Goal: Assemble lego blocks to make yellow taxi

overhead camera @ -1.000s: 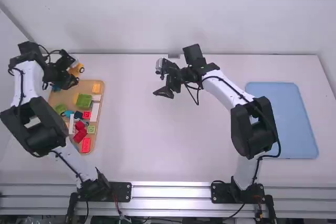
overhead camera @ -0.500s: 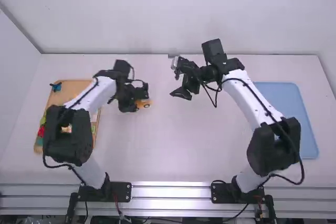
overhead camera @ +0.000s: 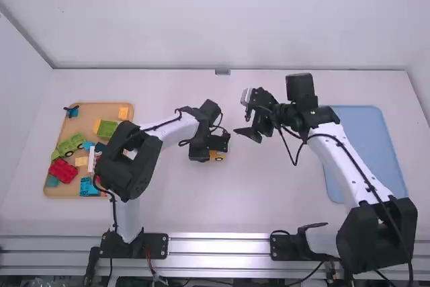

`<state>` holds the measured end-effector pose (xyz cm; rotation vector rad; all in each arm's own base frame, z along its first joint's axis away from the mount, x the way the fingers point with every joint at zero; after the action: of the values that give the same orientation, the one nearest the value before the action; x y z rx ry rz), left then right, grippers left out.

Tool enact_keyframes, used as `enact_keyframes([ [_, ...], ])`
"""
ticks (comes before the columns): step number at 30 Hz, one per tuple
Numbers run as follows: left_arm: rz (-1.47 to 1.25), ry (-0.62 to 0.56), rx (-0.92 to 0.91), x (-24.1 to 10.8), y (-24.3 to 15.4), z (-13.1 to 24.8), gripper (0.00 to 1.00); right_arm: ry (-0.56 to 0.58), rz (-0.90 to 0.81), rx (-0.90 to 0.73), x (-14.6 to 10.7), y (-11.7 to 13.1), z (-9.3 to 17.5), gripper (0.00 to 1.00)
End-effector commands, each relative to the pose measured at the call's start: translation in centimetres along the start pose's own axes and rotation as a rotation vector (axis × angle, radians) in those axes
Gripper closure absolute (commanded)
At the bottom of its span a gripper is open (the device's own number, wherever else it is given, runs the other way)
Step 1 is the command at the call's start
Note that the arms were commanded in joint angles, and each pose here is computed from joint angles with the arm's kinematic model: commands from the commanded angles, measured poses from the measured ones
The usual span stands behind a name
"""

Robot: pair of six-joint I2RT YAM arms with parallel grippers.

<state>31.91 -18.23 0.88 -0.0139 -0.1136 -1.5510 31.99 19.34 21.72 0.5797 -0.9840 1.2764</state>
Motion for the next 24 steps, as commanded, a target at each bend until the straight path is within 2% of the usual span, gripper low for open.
enact_keyframes([
  [1, 0.048, -0.008, -0.004, 1.2, -0.5, 0.1, 0.78, -0.103, -0.024, 0.033, 1.3, 1.3, 1.0, 0.01],
  [5, 0.028, 0.009, -0.016, 1.5, -1.2, -0.2, 0.75, -0.151, -0.013, 0.038, 1.3, 1.3, 1.2, 0.01],
  [9, 0.027, 0.014, -0.02, 1.5, -1.2, -0.7, 0.67, -0.164, -0.014, 0.042, 1.3, 1.2, 1.3, 0.02],
  [11, 0.019, 0.012, -0.022, 1.4, -1.1, -0.8, 0.48, -0.164, -0.014, 0.042, 1.3, 1.2, 1.3, 0.01],
  [12, 0.02, 0.012, -0.02, 1.4, -1.1, -0.8, 0.42, -0.164, -0.014, 0.042, 1.3, 1.2, 1.3, 0.01],
  [13, 0.021, 0.011, -0.019, 1.5, -1.1, -0.8, 0.4, -0.164, -0.014, 0.042, 1.3, 1.2, 1.3, 0.01],
  [15, 0.015, 0.007, -0.014, 1.7, -1.0, -0.8, 0.3, -0.164, -0.014, 0.042, 1.3, 1.2, 1.3, 0.01],
  [16, 0.018, 0.005, -0.013, 1.6, -0.9, -0.8, 0.29, -0.164, -0.014, 0.042, 1.3, 1.2, 1.3, 0.01],
  [21, 0.022, 0.029, 0.008, 1.1, -0.5, -0.8, 0.01, -0.191, 0.002, 0.051, 1.8, 1.3, 1.4, 0.01],
  [24, 0.013, 0.041, 0.01, 1.1, -0.4, -0.4, 0.01, -0.207, 0.024, 0.05, 2.3, 1.2, 1.4, 0.01],
])
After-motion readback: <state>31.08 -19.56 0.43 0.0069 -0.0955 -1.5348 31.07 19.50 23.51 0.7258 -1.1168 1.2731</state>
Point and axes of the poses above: each hand's point on the last joint's axis, 136 mm out from that joint toward the fingers, its own z axis back along the fingers, its own y axis along the line the jaws close on, x = y × z, the point moved 1 cm from there along z, back along the fingers, and after that the axes turned 1 degree about -z, right-handed, at the moved point
